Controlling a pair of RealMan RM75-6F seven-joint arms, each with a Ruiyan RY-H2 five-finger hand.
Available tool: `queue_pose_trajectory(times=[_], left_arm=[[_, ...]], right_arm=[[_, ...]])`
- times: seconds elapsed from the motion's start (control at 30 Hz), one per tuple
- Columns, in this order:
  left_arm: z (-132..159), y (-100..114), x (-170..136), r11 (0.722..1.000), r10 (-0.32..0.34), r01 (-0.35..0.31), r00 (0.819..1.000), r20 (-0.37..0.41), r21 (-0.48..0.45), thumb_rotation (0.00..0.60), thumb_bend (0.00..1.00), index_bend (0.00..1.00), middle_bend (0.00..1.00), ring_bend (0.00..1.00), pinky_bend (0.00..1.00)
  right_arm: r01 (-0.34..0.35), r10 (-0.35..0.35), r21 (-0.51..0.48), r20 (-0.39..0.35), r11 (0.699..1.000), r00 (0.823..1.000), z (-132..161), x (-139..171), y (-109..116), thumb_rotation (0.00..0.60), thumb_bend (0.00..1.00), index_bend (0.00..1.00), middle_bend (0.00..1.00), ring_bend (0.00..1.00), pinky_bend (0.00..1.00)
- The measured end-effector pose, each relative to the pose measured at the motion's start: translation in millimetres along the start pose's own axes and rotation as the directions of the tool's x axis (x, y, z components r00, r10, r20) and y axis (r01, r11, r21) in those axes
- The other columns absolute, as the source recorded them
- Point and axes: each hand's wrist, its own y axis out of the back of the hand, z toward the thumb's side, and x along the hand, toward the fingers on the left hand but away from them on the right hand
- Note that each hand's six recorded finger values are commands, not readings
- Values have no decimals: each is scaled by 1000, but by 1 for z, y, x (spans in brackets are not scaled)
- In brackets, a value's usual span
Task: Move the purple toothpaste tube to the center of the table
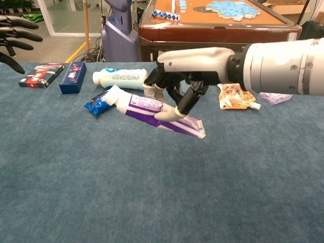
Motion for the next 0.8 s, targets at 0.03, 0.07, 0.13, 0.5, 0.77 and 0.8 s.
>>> queue_pose_trajectory(times=[0.03,0.07,0.13,0.5,0.77,0.8], left_arm=[[1,3,-1,999,24,-24,1000,10,-43,0,74,0,38,32,189],[2,4,-2,997,41,-39,999,17,-68,0,70,0,37,27,176],[5,1,-2,993,60,-57,998,30,-108,0,67,0,33,26,165],[19,-22,11,993,80,-72,993,91,-97,0,22,0,22,18,88],[26,-39,27,990,137,-128,978,159,-66,0,7,0,19,0,82],[26,-41,29,989,143,-135,976,165,-59,0,6,0,19,0,82]], right_arm=[[7,-7,-7,-6,1000,1000,2,-1,-1,600,762,912,815,702,455],[18,-19,-16,-13,1000,1000,5,-1,-3,600,762,912,815,702,455],[39,-40,-29,-24,999,999,10,-3,-5,600,763,912,815,702,455],[157,-164,-112,-54,981,985,42,-19,-24,600,778,928,825,702,462],[194,-205,-178,-47,965,978,60,-40,-32,600,779,929,825,702,462],[196,-207,-192,-43,962,977,61,-43,-33,600,778,929,825,702,463]])
